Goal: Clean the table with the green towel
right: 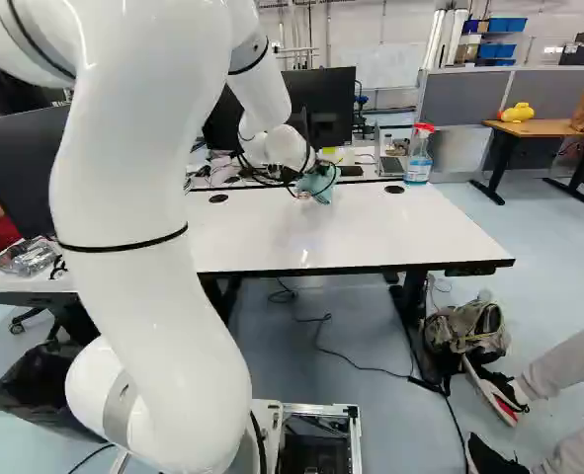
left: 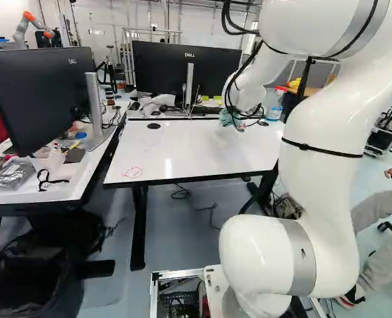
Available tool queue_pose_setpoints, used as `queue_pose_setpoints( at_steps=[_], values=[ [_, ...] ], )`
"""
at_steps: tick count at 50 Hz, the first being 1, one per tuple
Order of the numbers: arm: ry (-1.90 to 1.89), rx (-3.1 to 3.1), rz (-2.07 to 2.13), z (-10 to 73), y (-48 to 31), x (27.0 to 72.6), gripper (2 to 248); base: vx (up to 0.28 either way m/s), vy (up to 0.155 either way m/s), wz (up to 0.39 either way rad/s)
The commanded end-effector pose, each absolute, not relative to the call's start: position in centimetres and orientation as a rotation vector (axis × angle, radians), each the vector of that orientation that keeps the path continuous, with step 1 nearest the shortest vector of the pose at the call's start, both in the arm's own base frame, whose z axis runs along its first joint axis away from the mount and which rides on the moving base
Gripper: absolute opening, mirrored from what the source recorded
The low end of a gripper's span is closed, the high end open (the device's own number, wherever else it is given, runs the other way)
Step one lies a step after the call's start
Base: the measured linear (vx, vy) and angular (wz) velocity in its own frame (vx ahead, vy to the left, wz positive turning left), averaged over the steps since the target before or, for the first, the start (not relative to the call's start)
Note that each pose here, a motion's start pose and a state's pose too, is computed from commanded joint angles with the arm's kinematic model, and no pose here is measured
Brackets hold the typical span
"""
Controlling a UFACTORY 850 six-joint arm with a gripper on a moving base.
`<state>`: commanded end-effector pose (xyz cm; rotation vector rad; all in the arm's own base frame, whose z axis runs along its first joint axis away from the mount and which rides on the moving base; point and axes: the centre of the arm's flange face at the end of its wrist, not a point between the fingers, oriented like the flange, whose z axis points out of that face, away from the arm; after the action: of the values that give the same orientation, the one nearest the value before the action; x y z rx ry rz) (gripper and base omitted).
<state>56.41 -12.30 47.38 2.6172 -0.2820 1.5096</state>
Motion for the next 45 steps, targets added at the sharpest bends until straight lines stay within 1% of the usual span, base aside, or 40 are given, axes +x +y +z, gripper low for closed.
queue_pose_setpoints(
  at_steps=[45],
  values=[
    [-0.125, 2.689, 1.529, 47.6, -5.0, 53.7, 42, 0.0, 0.0, 0.0]
  ],
)
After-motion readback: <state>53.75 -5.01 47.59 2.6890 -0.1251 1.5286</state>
